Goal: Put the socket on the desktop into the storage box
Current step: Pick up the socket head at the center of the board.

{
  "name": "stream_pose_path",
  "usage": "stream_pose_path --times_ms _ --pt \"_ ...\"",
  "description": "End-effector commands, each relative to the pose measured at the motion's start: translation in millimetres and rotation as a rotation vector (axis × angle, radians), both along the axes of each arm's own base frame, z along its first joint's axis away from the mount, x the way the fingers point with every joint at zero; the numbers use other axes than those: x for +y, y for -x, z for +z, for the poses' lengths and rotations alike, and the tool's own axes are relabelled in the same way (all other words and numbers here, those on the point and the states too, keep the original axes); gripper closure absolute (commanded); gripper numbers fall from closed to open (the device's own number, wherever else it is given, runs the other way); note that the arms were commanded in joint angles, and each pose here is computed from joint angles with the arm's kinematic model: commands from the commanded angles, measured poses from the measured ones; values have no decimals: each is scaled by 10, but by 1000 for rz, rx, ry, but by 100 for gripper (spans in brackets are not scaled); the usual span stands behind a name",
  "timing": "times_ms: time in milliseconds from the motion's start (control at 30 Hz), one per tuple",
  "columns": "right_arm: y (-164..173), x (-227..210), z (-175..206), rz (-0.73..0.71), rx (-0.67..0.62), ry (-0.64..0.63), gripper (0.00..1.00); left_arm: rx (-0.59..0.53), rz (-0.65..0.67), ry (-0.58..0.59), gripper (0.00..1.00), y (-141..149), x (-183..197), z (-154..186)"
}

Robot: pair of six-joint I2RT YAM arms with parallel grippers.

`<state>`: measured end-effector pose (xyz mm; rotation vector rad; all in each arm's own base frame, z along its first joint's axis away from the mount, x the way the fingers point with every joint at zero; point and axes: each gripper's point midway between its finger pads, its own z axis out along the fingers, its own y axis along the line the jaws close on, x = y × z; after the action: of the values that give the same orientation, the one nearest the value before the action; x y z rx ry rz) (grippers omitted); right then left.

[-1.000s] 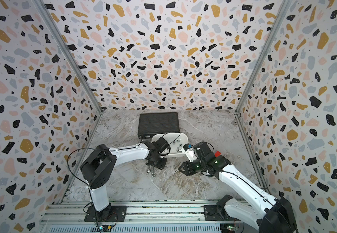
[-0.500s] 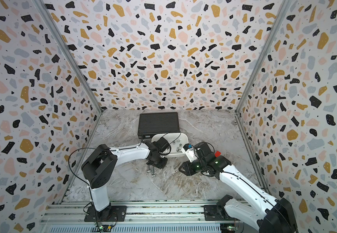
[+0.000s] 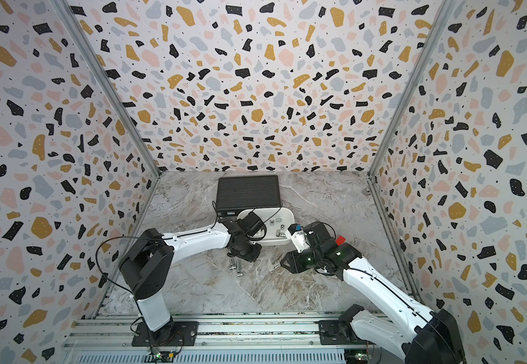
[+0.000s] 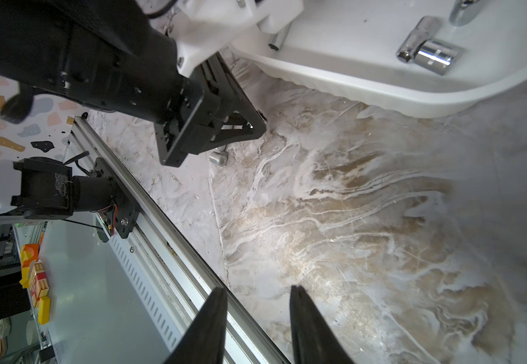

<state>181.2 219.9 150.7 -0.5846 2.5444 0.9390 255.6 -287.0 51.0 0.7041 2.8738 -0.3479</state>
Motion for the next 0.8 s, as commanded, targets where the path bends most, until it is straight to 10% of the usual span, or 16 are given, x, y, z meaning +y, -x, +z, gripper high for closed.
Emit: stream_pose_path --times_ms 0,767 --pt "-159 12 192 -47 -42 -20 62 -64 3 43 92 -119 -93 319" --pt "-774 -114 353 -223 -70 6 62 -142 61 149 92 -922 -426 703"
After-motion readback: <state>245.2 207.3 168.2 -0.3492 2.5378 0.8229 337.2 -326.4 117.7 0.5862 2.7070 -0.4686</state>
